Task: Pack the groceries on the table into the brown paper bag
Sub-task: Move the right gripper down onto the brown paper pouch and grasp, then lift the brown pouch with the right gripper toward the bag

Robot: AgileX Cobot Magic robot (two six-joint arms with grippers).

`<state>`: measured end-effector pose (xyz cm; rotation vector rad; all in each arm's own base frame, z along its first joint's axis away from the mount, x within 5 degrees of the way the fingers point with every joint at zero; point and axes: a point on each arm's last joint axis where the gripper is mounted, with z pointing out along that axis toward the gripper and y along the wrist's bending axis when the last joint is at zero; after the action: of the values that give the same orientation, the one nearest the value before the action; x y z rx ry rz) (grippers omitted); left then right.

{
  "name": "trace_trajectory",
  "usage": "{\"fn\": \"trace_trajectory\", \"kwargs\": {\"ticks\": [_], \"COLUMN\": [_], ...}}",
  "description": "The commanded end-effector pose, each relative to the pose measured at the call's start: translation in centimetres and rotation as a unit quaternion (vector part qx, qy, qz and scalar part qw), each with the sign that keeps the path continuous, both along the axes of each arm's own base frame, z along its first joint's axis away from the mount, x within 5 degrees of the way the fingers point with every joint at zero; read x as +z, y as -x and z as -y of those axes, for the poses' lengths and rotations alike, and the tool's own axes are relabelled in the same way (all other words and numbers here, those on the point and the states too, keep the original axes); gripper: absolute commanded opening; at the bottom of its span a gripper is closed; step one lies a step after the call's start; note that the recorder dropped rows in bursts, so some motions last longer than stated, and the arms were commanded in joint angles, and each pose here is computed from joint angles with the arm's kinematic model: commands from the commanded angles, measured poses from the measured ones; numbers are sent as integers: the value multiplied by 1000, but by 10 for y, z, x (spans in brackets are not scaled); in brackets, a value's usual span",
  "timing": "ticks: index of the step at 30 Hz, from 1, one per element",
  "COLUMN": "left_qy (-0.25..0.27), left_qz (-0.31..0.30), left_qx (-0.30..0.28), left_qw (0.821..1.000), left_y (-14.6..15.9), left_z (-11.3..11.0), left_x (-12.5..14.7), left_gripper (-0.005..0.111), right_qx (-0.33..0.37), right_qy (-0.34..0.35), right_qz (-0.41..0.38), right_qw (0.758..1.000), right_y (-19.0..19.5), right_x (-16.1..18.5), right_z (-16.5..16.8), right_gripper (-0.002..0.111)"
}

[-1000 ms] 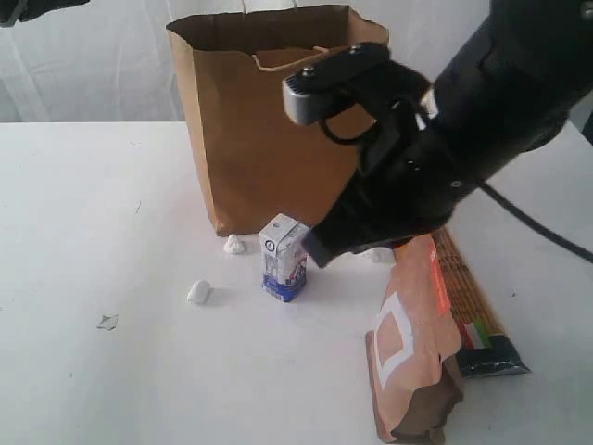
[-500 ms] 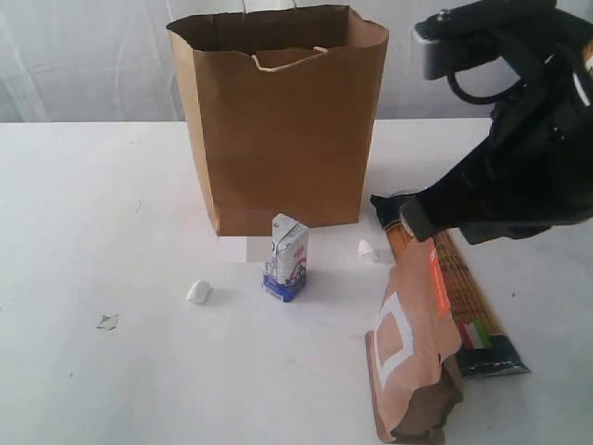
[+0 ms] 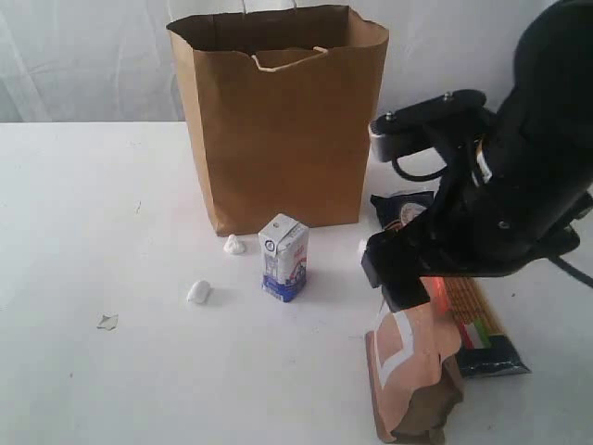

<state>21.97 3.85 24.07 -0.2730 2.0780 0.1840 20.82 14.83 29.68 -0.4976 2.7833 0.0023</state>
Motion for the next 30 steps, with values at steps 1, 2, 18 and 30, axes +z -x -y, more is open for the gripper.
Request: {"fn": "trace_trajectory", "kwargs": {"ticks": [1,2,18,30], "left_qy": [18,22,31,31], "left_qz": [-25,-30,-51,-51], "left_qx": [-33,-41,-86,-86], "left_qw": [999,998,995,995], "left_y": [21,23,37,37], "left_z": [9,11,20,20], "left_x": [-19,-23,-36,-36], "left_gripper": [0,0,0,0], "right_qx": [-15,-14,-8,9], "right_qy": [10,16,75,56], "right_qz": [-10,-11,-100,-167], "right_qw": [1000,1000,992,984], "right_y": [-11,-13,-37,-32], "right_x": [-16,-19,-89,-107], "right_z": [-6,-7,-29,-38], "right_gripper": [93,93,93,45]}}
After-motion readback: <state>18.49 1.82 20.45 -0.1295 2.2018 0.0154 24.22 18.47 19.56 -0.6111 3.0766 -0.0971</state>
